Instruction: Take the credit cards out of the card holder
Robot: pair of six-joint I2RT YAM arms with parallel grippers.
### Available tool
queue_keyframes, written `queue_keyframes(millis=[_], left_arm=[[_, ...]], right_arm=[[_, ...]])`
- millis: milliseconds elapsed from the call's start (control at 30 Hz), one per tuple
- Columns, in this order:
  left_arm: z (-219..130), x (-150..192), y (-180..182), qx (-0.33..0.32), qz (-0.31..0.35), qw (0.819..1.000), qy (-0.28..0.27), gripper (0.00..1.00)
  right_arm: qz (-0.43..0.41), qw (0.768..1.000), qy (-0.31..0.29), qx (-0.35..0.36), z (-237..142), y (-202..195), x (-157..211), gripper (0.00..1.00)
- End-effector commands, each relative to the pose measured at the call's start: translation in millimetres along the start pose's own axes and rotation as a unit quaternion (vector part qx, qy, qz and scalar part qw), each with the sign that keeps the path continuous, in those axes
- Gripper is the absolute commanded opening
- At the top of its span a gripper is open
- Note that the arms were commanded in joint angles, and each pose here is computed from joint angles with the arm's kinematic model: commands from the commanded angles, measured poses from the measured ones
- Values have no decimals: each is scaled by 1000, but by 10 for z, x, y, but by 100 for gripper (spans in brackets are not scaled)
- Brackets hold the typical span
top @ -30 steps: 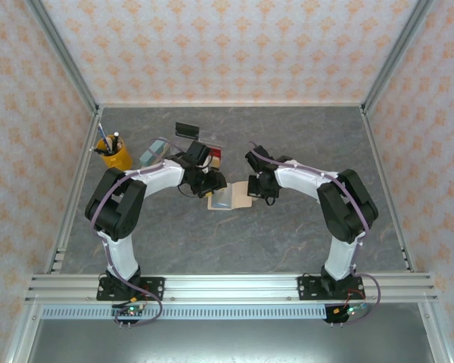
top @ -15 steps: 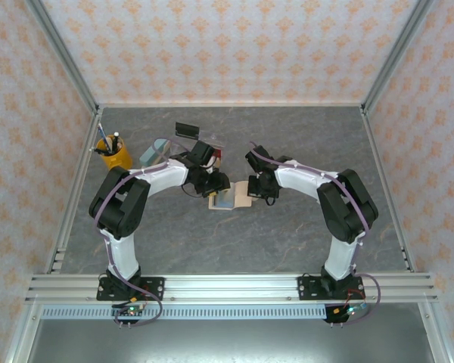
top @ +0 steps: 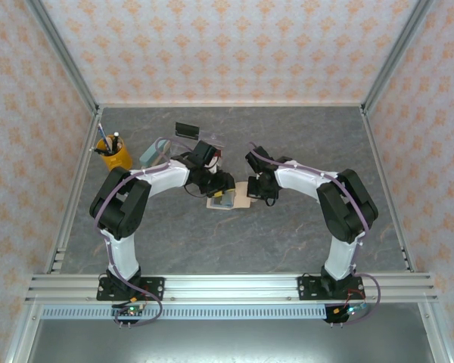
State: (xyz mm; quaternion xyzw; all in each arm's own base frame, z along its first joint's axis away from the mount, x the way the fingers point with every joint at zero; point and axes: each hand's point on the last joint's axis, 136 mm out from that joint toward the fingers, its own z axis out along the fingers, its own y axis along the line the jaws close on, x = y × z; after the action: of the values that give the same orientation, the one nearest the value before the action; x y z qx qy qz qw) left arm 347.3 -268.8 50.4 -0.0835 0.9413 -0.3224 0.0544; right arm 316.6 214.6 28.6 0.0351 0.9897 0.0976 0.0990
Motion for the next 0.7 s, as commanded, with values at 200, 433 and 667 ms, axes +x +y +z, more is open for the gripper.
queue_keyframes(millis=[200,433,667], left_arm=[[-54,23,-266,71,22,997,-2,52],[-4,45,-277,71,25,997,-5,50],[80,26,-243,73,18,997,-5,46]], right_arm=[[0,1000,0,-4,0,-8,20,6],[12,999,-47,-18,-204,29,-116,17],[37,994,-103,2,-463,-81,-244,28]])
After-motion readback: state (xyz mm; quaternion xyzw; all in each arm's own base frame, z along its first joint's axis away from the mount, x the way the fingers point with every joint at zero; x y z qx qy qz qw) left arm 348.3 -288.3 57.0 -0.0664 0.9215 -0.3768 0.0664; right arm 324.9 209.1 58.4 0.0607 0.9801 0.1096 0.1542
